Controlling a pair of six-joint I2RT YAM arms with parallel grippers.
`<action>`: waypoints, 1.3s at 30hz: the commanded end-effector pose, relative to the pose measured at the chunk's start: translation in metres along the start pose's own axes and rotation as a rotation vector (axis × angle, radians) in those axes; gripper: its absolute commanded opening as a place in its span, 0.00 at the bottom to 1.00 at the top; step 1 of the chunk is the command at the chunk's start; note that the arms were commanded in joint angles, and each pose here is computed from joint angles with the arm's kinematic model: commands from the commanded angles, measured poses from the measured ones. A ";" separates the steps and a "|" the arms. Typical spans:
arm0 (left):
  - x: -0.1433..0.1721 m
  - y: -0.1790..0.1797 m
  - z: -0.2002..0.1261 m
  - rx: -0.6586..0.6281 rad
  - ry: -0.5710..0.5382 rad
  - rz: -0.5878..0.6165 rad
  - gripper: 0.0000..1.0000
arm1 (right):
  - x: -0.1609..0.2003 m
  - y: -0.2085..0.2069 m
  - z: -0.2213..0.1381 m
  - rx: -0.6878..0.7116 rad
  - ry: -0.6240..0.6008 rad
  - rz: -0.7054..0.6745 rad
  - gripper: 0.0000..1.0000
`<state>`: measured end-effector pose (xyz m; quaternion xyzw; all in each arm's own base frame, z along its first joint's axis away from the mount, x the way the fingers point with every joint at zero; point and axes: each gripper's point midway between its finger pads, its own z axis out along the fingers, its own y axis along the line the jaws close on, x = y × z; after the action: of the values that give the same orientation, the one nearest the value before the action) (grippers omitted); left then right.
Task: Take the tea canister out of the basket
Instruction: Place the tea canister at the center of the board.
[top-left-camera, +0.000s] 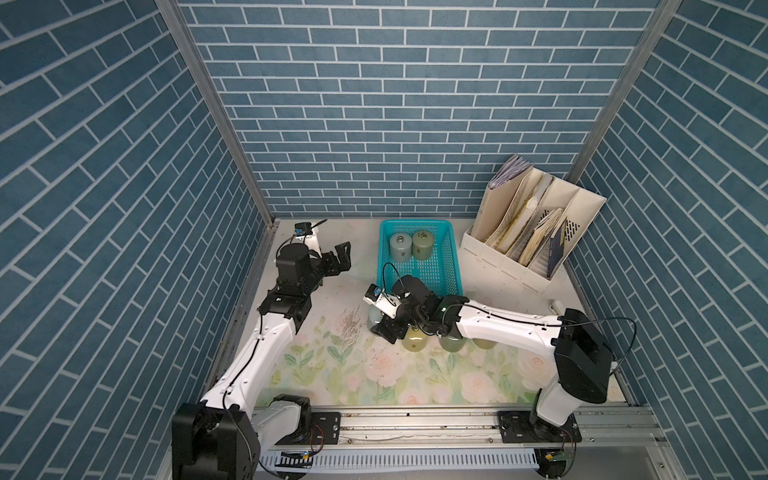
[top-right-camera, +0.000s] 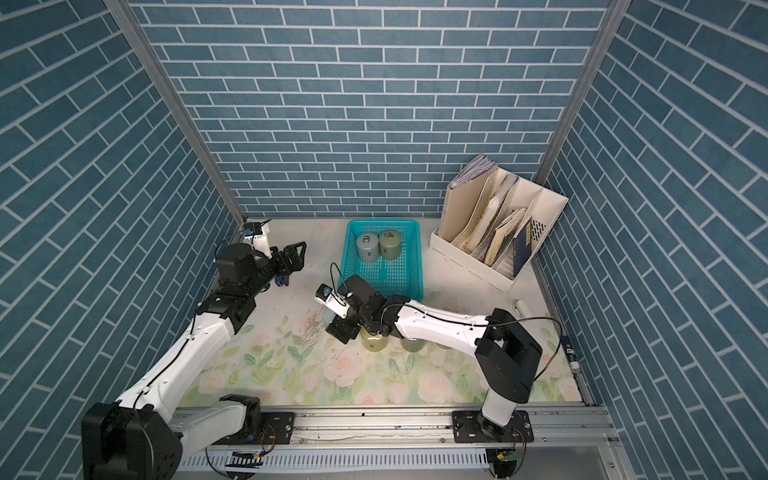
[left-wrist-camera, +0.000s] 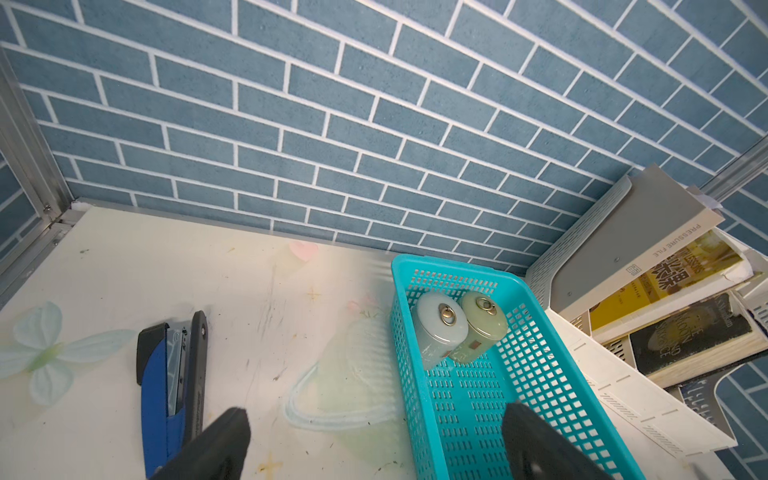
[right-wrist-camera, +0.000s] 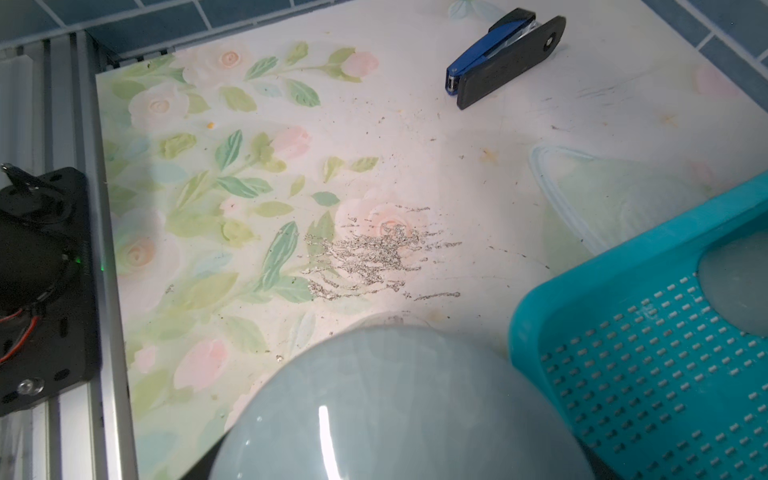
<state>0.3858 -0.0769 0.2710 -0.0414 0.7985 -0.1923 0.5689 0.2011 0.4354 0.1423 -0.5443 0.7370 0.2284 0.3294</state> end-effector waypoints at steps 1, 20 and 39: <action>-0.002 -0.001 -0.004 0.013 -0.001 -0.011 1.00 | -0.017 0.006 0.009 0.012 -0.073 -0.031 0.00; 0.009 -0.003 -0.002 0.049 0.018 -0.016 1.00 | 0.019 0.004 0.053 0.047 0.063 -0.007 0.20; 0.009 -0.005 -0.002 0.059 0.019 -0.012 1.00 | 0.015 0.000 0.051 0.067 0.069 0.003 0.97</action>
<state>0.3814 -0.0854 0.2622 -0.0293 0.8031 -0.2177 0.5539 0.2060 0.4511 0.0789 -0.5496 0.7603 0.1727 0.3002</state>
